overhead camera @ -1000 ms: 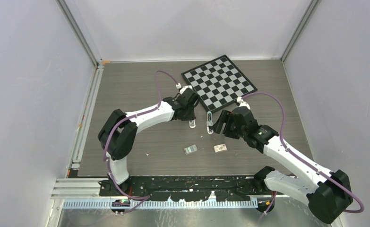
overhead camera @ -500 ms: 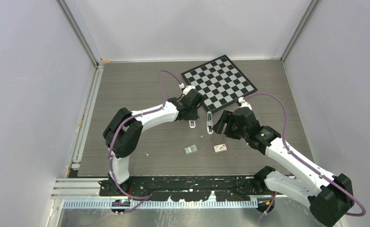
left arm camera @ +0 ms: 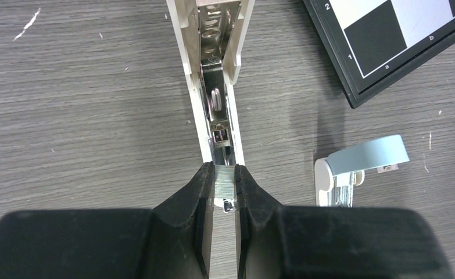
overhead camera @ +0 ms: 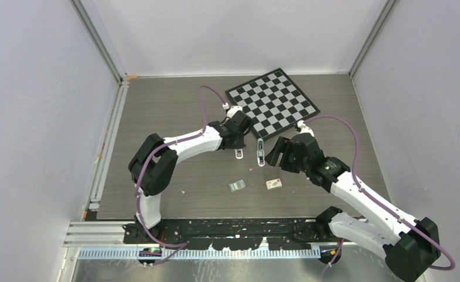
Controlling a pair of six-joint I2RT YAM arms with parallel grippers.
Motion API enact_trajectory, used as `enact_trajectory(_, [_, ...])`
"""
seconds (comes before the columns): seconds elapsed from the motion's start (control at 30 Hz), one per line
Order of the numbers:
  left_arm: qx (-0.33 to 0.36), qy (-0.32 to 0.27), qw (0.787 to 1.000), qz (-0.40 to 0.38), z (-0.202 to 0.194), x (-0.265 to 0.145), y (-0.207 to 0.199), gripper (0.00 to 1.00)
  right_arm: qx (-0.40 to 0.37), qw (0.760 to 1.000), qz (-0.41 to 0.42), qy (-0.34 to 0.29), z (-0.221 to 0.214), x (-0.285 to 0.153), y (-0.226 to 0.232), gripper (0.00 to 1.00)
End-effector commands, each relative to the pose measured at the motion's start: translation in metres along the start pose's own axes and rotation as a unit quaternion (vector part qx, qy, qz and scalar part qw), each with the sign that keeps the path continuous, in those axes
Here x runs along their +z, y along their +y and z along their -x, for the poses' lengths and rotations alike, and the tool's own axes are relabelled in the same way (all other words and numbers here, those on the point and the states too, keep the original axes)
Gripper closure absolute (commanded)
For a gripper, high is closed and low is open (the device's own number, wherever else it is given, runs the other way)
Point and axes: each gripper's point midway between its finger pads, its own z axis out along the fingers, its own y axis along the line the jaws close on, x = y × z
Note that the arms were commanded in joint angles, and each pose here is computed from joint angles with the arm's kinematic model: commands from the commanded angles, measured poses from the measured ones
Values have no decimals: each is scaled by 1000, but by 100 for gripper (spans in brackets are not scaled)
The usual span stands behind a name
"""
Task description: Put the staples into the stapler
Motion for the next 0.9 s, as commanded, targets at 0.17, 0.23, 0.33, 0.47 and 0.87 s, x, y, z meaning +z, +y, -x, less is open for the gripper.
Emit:
enact_trajectory(0.17, [26, -23, 999, 18, 10, -8, 9, 89, -2, 1000, 4, -14, 7, -1, 2, 28])
enact_trajectory(0.23, [23, -24, 999, 7, 12, -12, 5, 89, -1, 1000, 4, -14, 7, 0, 2, 28])
enact_trajectory(0.33, [12, -25, 999, -38, 16, -21, -14, 89, 1, 1000, 4, -12, 6, 0, 2, 28])
enact_trajectory(0.47, [-6, -15, 996, -83, 12, -23, -36, 89, 2, 1000, 6, -17, 8, -1, 3, 28])
enact_trajectory(0.87, [14, 6, 998, -69, -13, -3, -35, 89, 0, 1000, 1, -24, 11, -6, 1, 28])
